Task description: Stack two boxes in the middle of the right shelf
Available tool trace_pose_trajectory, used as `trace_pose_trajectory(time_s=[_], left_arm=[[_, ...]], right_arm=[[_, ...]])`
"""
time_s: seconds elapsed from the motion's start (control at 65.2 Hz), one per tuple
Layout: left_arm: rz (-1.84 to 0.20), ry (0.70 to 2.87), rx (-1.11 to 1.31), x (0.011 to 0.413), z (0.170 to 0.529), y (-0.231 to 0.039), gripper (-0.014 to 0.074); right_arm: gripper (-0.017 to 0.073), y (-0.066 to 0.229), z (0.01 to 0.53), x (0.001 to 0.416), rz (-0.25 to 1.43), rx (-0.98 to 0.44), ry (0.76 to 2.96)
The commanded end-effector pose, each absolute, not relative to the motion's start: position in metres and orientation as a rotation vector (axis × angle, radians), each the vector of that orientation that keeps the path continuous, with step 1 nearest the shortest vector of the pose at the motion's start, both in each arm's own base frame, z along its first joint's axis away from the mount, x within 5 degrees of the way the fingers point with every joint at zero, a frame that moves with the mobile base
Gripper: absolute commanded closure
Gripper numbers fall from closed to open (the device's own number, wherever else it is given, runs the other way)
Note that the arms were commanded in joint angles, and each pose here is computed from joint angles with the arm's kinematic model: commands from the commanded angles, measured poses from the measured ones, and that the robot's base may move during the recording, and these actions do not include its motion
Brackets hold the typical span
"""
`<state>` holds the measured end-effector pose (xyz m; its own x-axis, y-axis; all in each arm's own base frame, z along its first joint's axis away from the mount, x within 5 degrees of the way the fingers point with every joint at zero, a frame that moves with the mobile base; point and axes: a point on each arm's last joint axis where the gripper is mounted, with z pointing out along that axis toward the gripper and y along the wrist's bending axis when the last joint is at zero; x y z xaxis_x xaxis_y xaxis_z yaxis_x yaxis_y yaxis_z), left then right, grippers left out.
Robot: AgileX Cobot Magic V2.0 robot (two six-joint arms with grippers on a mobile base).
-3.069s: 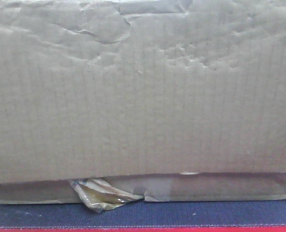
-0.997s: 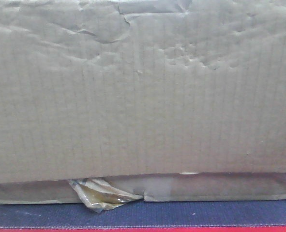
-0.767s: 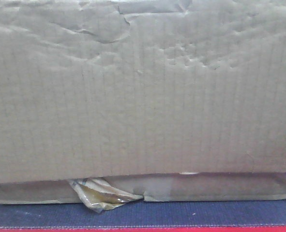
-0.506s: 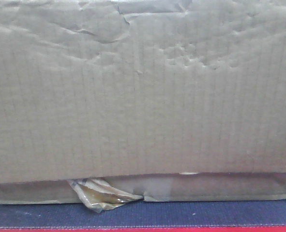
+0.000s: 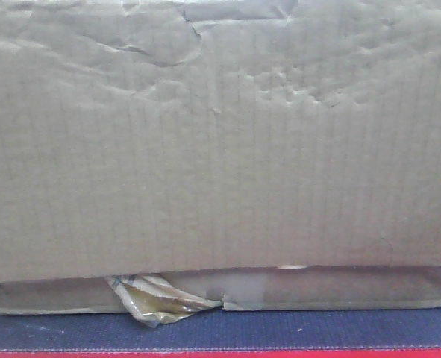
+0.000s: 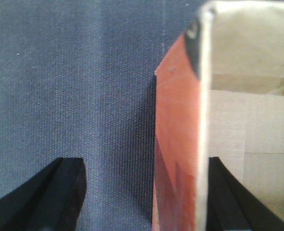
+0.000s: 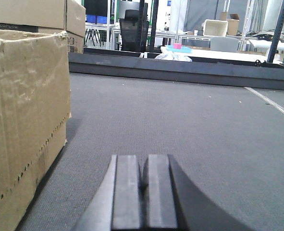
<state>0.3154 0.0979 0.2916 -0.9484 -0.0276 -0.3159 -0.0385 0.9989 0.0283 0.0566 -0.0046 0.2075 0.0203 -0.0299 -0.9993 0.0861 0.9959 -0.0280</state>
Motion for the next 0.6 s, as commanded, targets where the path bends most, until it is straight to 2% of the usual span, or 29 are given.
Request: trace_pose_trajectory(time_s=[0.0, 0.169, 0.276, 0.338, 0.506, 0.583], left_arm=[[0.016, 2.802, -0.075, 0.3158, 0.2954, 0.0951, 0.0226], [0.013, 2.8, -0.077, 0.3161, 0.2955, 0.0949, 0.023], [0.005, 2.798, -0.08, 0.3162, 0.2956, 0.0944, 0.0273], [-0.002, 2.797, -0.082, 0.3164, 0.2956, 0.094, 0.0353], [-0.028, 2.795, -0.091, 0.3165, 0.2957, 0.0925, 0.0704], [-0.028, 2.792, -0.091, 0.3165, 0.3006, 0.0924, 0.0704]], right_arm=[[0.0722, -0.005, 0.2093, 0.0562, -0.101, 0.046, 1.527], [0.0722, -0.005, 0.2093, 0.0562, -0.101, 0.046, 1.527], [0.0722, -0.005, 0.2093, 0.0562, -0.101, 0.046, 1.527], [0.0722, -0.005, 0.2093, 0.0562, -0.101, 0.046, 1.527], [0.0722, -0.005, 0.2093, 0.0562, -0.101, 0.046, 1.527], [0.0722, -0.005, 0.2093, 0.0562, -0.101, 0.046, 1.527]])
